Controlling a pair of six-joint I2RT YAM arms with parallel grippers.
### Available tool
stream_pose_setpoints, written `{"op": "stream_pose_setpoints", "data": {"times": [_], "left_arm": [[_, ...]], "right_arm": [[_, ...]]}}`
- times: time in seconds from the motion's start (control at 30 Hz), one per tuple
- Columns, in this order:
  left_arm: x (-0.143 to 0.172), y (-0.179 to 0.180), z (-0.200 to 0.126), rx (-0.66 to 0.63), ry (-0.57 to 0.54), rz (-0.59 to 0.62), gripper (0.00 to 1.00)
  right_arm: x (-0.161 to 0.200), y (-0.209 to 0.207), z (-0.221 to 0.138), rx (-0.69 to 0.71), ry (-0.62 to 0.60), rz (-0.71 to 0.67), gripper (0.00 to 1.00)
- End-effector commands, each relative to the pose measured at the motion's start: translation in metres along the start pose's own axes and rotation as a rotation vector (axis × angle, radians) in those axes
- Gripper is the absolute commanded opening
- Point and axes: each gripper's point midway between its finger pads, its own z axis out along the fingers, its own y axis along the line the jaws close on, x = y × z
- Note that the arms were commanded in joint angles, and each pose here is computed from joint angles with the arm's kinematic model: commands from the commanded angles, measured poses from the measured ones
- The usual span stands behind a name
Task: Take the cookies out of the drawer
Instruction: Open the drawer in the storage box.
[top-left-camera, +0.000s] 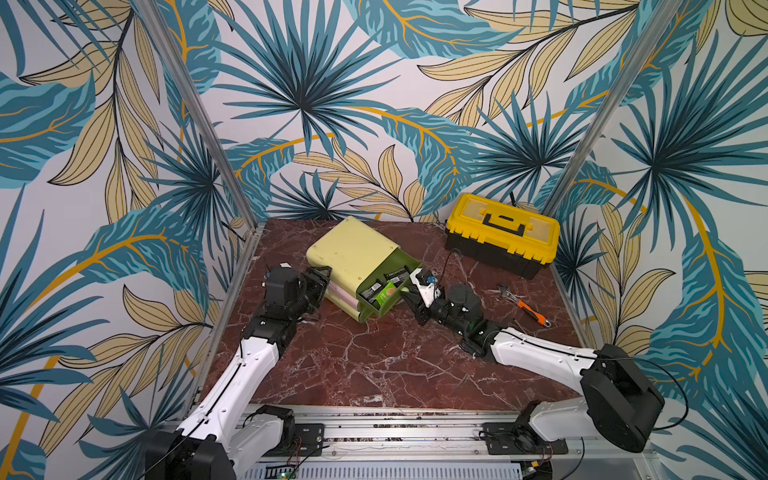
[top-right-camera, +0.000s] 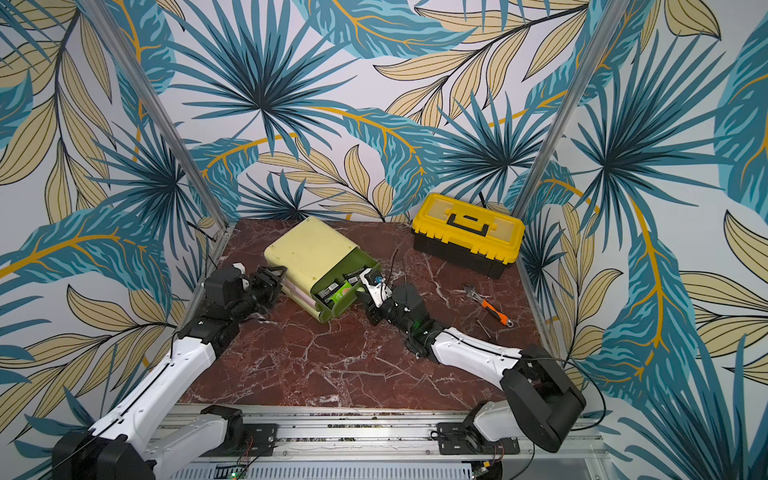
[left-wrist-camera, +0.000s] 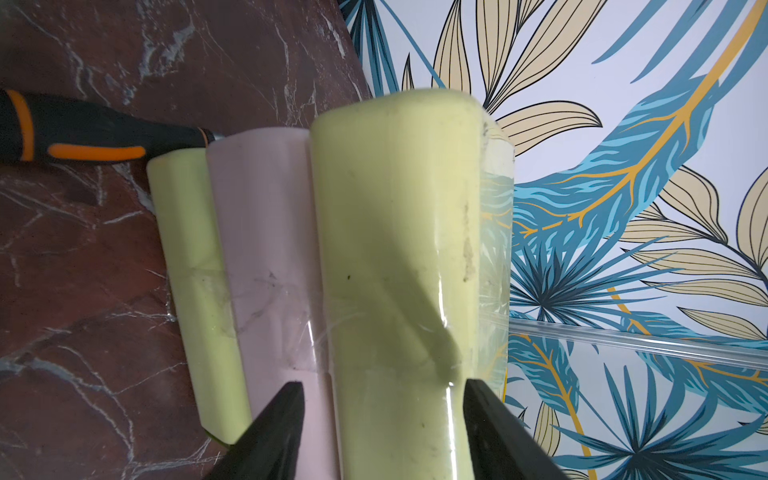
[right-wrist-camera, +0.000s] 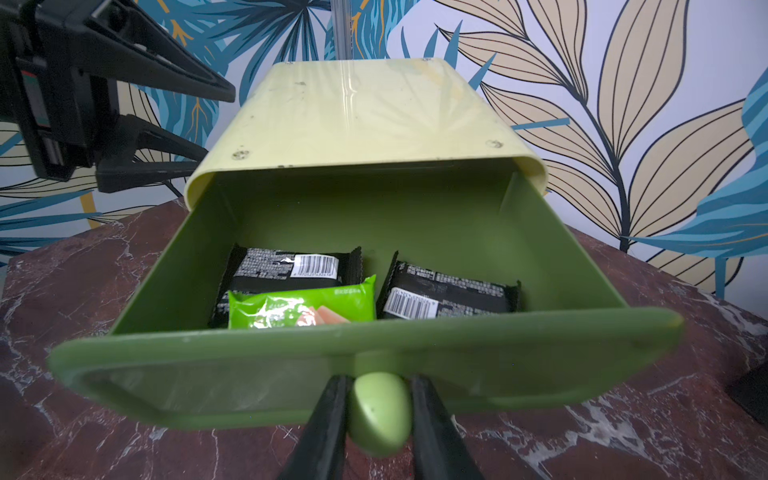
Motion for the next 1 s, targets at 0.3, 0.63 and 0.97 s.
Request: {"op": "stream_pose_setpoints", "data": {"times": [0.3,0.63,0.97], "left_arm": [[-0.003,-0.012,0.001,0.031,-0.011,0.012,0.64],[-0.002,-0.012,0.002,0.033,-0.002,0.016,0.65],[-0.001,-0.015,0.001,0.041,0.000,0.031,0.65]], "right_arm": [[0.014,0.005,-0.022,-0.007,0.047,-0.018,0.18],[0.021,0.005,-0.028,-0.001,0.068,-0.015,0.18],[0.027,0.002,-0.028,0.011,0.083,-0.006,0.32]]}}
